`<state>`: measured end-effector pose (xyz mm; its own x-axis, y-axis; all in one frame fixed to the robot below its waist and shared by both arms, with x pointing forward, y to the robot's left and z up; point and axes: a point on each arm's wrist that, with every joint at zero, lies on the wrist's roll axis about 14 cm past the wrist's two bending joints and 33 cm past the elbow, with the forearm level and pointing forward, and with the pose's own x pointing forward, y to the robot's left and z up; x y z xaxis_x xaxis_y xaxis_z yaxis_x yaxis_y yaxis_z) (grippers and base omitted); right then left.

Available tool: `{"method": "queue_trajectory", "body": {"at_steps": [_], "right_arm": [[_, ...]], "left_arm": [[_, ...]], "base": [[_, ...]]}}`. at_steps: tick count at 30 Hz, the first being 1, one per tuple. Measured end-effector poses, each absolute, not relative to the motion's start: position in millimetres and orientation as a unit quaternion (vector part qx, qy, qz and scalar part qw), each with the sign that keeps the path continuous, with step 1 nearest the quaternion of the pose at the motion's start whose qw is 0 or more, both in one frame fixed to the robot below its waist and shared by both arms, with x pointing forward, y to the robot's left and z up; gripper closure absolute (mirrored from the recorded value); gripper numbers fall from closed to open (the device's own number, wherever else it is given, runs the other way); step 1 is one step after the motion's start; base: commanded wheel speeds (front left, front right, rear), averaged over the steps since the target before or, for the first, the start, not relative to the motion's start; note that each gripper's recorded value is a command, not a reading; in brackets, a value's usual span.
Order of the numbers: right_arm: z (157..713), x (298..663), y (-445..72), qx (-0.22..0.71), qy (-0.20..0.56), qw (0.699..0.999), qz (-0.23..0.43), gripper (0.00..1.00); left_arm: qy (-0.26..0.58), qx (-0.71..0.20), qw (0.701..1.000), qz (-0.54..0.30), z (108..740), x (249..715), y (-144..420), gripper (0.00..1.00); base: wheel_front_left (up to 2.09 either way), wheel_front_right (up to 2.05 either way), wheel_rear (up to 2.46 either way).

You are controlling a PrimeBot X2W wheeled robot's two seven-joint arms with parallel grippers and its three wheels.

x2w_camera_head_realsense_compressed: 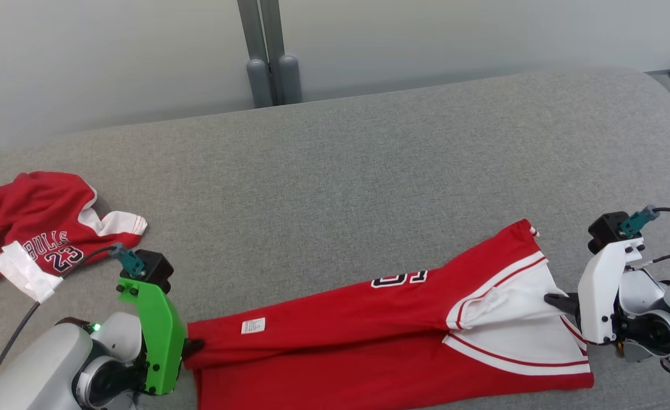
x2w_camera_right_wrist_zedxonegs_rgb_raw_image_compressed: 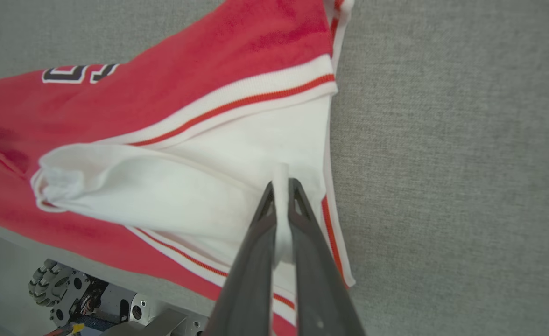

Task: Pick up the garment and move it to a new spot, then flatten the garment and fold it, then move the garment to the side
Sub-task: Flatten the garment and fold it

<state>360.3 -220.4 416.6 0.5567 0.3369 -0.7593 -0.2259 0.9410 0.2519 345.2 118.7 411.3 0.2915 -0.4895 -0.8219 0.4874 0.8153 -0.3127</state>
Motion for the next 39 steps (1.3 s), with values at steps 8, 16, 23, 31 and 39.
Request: {"method": "queue_trajectory", "body": {"at_steps": [8,16,23,31,39], "right_arm": [[407,352,-219,0.078,0.453,0.875,0.151,0.00],[447,378,-223,0.112,0.347,0.921,0.140,0.00],[504,405,-231,0.130,0.155,0.973,0.114,0.00],[530,404,-244,0.160,0.002,0.985,0.059,0.00],[501,384,-251,0.181,-0.010,0.983,-0.005,0.00]], "left_arm": [[0.525,-0.020,0.794,-0.306,407,334,117,0.00],[0.409,-0.043,0.862,-0.296,453,370,119,0.00],[0.237,-0.052,0.943,-0.226,502,403,141,0.00],[0.028,-0.086,0.992,-0.088,544,408,187,0.00],[-0.005,-0.082,0.997,0.001,523,381,214,0.00]], "base": [[0.00,0.00,0.00],[0.00,0.00,0.00],[0.00,0.00,0.00],[0.00,0.00,0.00],[0.00,0.00,0.00]]}}
